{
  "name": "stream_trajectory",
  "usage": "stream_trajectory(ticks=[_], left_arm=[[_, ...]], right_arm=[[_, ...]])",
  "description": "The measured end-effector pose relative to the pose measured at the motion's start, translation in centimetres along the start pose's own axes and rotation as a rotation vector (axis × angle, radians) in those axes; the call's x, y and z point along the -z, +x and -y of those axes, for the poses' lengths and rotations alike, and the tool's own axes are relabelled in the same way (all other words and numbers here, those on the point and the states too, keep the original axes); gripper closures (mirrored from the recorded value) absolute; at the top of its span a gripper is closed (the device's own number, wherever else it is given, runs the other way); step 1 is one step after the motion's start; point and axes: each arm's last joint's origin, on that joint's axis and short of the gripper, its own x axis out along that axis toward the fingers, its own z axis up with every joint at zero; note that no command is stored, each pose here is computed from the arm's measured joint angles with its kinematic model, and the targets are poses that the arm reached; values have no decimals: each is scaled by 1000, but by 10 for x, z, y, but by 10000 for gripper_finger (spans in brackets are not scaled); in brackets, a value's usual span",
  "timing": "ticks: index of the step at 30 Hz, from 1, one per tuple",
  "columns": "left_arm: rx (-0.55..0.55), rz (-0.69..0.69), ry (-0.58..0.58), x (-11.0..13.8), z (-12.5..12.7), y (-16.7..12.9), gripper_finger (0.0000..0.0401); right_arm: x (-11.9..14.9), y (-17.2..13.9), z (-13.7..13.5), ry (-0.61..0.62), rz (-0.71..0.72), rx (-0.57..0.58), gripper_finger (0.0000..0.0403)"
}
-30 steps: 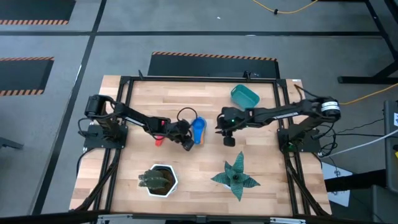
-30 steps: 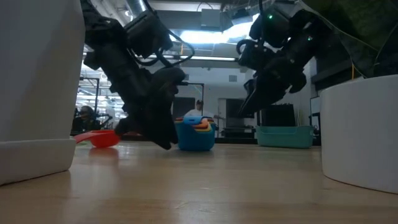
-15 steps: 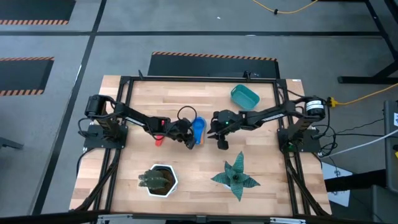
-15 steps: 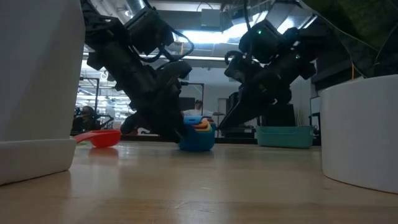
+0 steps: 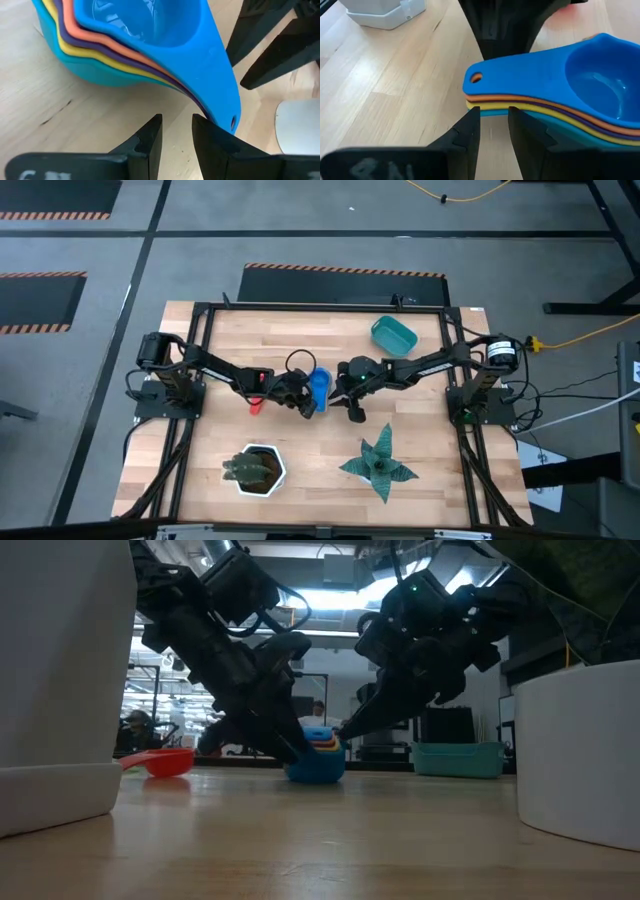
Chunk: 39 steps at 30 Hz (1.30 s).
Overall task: Nest measuring cups in basket
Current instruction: Stack the blue measuring cup on top of the orange measuring cup, then stack the red measuring cup on top of the blue measuring cup
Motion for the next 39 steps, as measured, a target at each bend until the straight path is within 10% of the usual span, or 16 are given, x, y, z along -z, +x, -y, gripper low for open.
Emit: stream_trajectory(ticks=[18, 39], left_arm=[[-21, -182, -43, -6, -10, -17, 303], [-221, -19, -17, -42, -23, -111, 303]], right_arm=[[3, -1, 0, 12, -35, -3, 297], [5, -1, 1, 19, -52, -2, 297]])
